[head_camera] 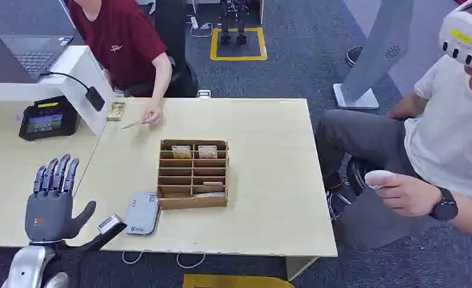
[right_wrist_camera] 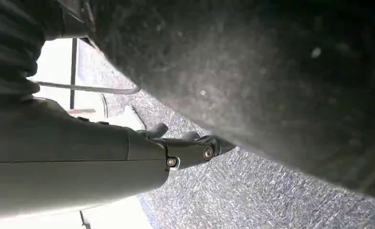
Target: Pass the card to the sensor for recognition and then transmit it.
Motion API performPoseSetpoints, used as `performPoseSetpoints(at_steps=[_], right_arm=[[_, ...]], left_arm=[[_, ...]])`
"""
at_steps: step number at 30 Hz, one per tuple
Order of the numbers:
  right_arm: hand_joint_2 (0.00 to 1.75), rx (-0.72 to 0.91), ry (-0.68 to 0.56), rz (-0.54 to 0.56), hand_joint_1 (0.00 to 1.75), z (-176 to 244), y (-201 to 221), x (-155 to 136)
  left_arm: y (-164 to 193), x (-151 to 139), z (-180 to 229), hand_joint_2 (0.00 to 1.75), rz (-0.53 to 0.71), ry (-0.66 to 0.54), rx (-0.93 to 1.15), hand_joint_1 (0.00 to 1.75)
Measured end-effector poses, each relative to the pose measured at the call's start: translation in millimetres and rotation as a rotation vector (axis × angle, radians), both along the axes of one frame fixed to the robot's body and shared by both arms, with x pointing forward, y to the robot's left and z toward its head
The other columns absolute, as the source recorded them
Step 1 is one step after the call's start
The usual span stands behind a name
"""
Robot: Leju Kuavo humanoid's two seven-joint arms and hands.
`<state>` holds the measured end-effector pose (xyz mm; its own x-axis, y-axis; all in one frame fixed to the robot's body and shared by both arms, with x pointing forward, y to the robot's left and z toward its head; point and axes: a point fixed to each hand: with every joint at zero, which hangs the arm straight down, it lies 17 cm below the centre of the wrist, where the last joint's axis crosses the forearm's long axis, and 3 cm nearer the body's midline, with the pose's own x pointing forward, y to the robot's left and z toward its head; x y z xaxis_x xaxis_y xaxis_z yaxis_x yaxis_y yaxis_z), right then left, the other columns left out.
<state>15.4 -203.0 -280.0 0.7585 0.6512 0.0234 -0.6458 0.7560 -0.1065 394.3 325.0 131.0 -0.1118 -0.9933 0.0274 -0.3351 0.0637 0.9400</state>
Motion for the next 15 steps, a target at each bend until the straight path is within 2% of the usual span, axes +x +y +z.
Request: performPoseSetpoints(at_steps=[15], right_arm=[[1.75,-0.005,0.001,0.016,0.0,1,3,0]], left_arm=[[11,-3,-3,1.75,0.024,0.009,-0.012,0.0]])
